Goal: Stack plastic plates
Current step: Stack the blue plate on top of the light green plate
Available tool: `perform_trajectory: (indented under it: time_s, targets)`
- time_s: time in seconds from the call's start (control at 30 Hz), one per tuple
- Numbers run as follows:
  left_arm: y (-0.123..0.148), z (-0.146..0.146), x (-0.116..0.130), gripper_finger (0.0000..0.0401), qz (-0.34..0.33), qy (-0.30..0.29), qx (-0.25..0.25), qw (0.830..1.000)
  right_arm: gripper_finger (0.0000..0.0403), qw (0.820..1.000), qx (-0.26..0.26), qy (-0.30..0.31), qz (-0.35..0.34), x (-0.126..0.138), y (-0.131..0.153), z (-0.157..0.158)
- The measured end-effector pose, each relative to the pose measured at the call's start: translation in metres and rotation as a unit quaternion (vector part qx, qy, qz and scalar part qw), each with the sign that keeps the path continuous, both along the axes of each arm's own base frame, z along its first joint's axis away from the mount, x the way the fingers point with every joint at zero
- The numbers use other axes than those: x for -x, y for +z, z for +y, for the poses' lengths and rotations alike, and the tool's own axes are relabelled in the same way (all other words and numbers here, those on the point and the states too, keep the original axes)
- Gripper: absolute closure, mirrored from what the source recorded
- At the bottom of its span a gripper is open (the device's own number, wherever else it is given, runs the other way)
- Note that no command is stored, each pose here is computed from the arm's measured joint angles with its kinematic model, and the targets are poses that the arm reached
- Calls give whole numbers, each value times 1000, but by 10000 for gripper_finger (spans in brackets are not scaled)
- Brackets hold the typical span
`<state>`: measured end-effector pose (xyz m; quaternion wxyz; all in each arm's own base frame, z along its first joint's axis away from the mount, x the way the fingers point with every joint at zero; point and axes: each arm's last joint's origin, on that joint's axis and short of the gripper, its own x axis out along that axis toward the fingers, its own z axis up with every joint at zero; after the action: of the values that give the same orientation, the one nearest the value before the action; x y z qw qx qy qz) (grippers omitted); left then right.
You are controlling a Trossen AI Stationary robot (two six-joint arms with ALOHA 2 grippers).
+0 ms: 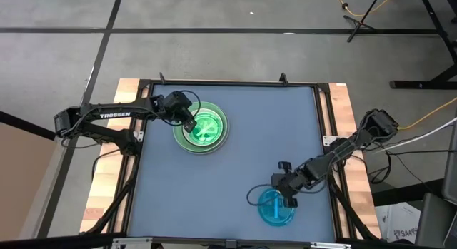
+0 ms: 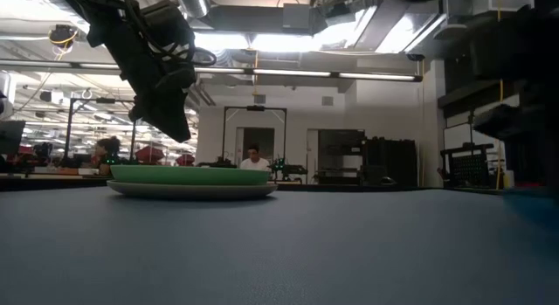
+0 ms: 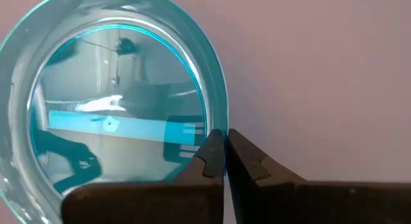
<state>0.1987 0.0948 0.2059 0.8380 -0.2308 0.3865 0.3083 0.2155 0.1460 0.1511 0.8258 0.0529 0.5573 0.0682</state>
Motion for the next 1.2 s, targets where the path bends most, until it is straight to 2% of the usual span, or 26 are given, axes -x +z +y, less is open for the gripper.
perform_trajectory:
  time_s: [0.5,0.83,1.0,1.2]
  targets:
    - [7,-18,-16,296,-53,-51,-22,997,403,994,83,69,-22,-32,0,-68]
    - [8,-37,-24,296,-63,-94,-22,993,403,987,132,82,-29,-43,0,-113]
    - [11,-45,-28,296,-79,-114,-25,990,403,984,147,66,-70,-53,4,-134]
    - [17,-54,-35,296,-131,-110,-14,985,403,975,165,48,-143,-65,12,-150]
